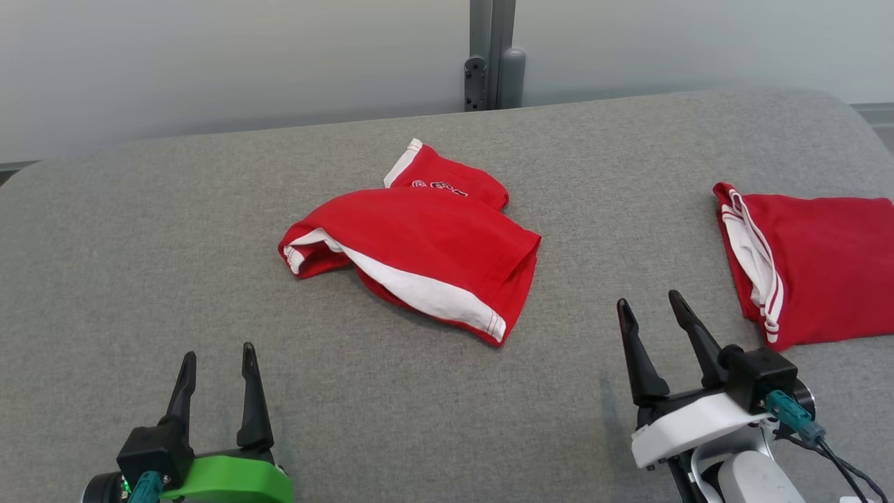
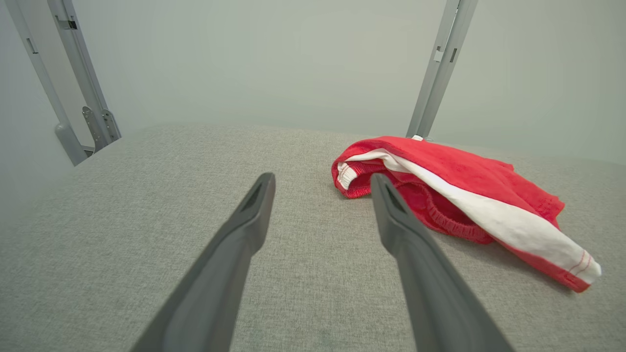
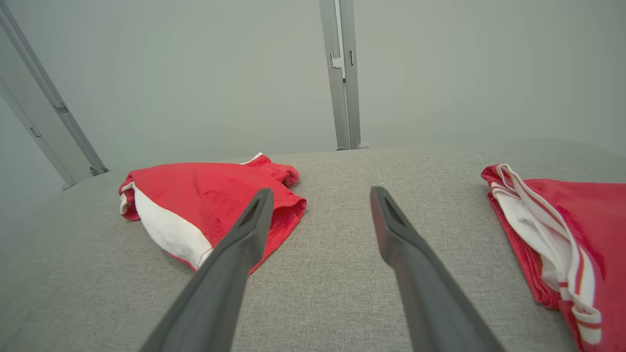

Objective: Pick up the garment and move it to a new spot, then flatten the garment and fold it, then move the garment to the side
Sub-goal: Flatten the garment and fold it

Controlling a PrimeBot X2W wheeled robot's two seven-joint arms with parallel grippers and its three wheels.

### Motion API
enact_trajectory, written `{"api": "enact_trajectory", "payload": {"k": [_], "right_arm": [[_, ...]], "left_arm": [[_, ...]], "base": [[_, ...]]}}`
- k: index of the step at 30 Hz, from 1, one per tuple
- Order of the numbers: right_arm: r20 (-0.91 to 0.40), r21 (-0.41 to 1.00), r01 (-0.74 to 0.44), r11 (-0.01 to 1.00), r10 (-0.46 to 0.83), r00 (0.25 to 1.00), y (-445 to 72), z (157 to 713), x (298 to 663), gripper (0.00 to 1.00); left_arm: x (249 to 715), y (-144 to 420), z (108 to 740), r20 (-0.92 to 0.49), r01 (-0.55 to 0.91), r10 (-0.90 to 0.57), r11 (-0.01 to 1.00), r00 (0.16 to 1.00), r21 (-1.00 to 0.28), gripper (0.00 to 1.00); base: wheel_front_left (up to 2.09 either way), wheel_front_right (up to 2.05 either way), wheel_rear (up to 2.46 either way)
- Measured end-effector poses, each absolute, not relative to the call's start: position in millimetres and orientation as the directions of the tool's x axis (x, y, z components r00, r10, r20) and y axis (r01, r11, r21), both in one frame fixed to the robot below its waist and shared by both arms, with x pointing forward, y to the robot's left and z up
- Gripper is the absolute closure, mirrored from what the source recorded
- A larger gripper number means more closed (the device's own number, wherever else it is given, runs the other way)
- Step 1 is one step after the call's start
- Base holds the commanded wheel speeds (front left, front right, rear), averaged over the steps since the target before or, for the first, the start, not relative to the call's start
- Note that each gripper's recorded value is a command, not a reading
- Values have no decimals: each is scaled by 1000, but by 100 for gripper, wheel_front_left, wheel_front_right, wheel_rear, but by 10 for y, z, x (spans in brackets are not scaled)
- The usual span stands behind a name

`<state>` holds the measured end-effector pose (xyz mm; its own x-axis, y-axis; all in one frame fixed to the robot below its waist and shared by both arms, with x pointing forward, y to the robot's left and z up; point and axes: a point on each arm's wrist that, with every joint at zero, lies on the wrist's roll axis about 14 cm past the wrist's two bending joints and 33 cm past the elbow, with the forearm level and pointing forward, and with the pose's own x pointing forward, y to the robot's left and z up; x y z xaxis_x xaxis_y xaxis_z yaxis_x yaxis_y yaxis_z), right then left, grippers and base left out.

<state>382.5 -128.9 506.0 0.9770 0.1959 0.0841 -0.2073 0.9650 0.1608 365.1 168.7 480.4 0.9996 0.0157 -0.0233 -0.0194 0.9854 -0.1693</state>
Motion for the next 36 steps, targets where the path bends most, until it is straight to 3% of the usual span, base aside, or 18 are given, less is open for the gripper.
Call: {"api": "enact_trajectory", "payload": {"k": [10,18,19,20,21,24,25,26,32,36], "right_arm": [[-84,243,-389,889,419,904,-505,4574,3926,0],[-202,299,-427,853,494,845,-181,4156,4057,0],[-211,308,-431,848,503,838,-137,4121,4070,9],[-215,322,-433,842,510,833,-98,4102,4084,25],[-217,332,-436,836,518,828,-60,4091,4100,50],[-213,341,-456,822,540,814,43,4094,4156,75],[-205,340,-462,819,544,814,60,4120,4178,75],[-193,342,-464,817,545,816,70,4157,4203,100],[-30,337,-496,800,536,844,56,4672,4331,100],[81,316,-538,781,543,836,69,5028,4229,100]], "left_arm": [[3607,1846,4743,-41,-77,71,982,997,-175,0],[3463,2120,4645,-74,-174,164,972,984,-160,0],[3442,2155,4632,-79,-185,175,970,981,-156,0],[3426,2185,4620,-83,-194,184,969,980,-153,0],[3412,2205,4610,-86,-201,190,968,978,-153,0],[3394,2245,4578,-96,-214,202,966,975,-144,0],[3397,2241,4568,-99,-212,200,967,975,-142,0],[3403,2230,4563,-100,-208,195,968,976,-141,0],[3470,2102,4531,-106,-161,146,977,984,-144,0],[3531,1945,4528,-102,-108,93,982,990,-153,0]], "base": [[0,0,0],[0,0,0],[0,0,0],[0,0,0],[0,0,0],[0,0,0],[0,0,0],[0,0,0],[0,0,0],[0,0,0]]}}
